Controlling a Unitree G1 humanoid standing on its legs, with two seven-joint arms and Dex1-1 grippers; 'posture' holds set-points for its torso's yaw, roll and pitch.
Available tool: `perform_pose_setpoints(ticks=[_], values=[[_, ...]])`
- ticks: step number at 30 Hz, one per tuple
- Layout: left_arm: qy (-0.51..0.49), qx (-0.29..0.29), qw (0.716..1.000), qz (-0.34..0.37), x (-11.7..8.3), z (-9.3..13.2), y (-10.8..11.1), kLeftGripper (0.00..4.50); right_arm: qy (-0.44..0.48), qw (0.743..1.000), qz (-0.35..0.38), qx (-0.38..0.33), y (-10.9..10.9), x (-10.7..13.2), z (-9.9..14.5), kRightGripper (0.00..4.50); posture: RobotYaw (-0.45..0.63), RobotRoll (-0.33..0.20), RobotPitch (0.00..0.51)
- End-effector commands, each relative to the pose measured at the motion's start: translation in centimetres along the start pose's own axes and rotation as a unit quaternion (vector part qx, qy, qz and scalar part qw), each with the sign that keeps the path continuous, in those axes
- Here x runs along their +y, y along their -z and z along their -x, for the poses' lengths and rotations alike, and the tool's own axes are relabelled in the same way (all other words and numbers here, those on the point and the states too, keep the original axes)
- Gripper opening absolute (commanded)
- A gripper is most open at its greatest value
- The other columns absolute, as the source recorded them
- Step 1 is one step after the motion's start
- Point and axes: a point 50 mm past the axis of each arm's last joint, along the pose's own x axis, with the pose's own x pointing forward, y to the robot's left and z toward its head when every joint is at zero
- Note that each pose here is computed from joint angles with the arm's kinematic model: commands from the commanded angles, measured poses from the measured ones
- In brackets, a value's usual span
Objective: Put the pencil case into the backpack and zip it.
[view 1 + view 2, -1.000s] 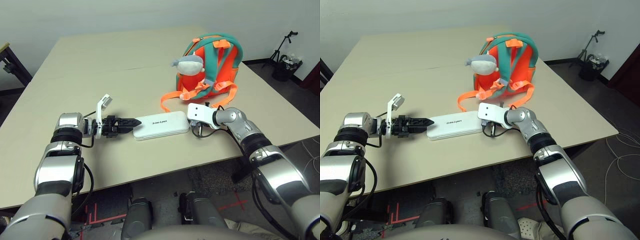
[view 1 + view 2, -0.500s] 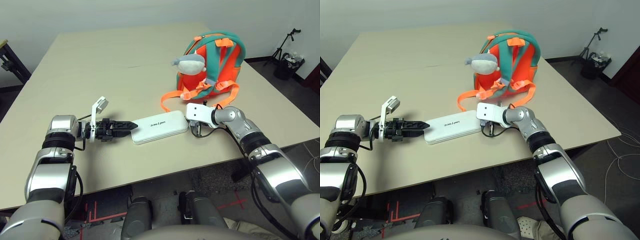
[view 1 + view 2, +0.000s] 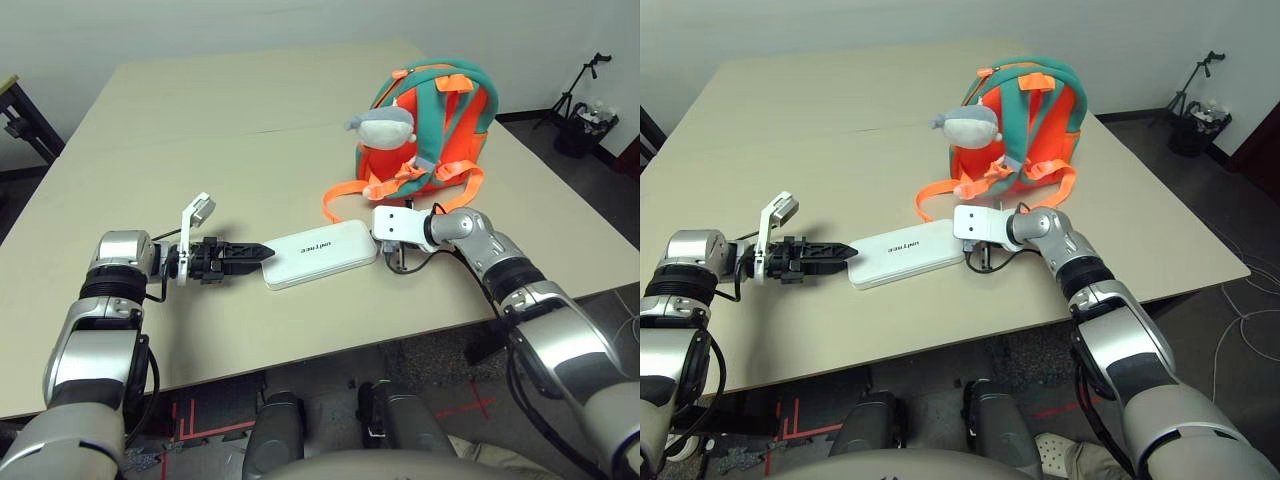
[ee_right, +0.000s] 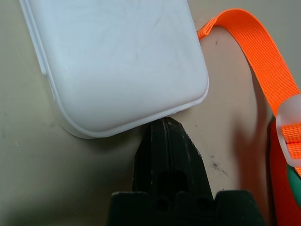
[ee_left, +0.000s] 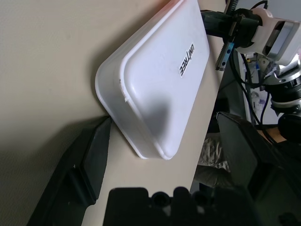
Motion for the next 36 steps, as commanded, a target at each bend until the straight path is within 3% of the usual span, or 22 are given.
perform_pose_setpoints(ticks=[1,13,20,25,36], values=[[-0.017,0.008,1.000,0.025,0.7,0.4,1.1,4.50,0.000,1.000,-0.006,0.019,0.8,-0.1,0.5,0.04,0.16,0.000,0.058],[-0.026,-0.005,0.999,0.037,0.0,2.6,1.3,4.50,0.012,0.999,-0.019,0.026,1.5,0.1,0.7,0.04,0.19,0.000,0.056],[-0.028,0.000,0.999,0.038,0.3,1.7,1.8,4.50,-0.014,0.999,-0.024,0.030,1.7,0.6,1.1,0.04,0.18,0.000,0.051],[-0.024,0.000,0.999,0.039,0.6,1.2,2.1,4.50,-0.048,0.997,-0.026,0.047,2.0,1.2,2.3,0.04,0.17,0.000,0.051],[-0.023,-0.009,0.999,0.039,0.6,0.9,2.1,4.50,-0.032,0.993,-0.053,0.101,4.5,1.1,6.1,0.04,0.16,0.000,0.056]])
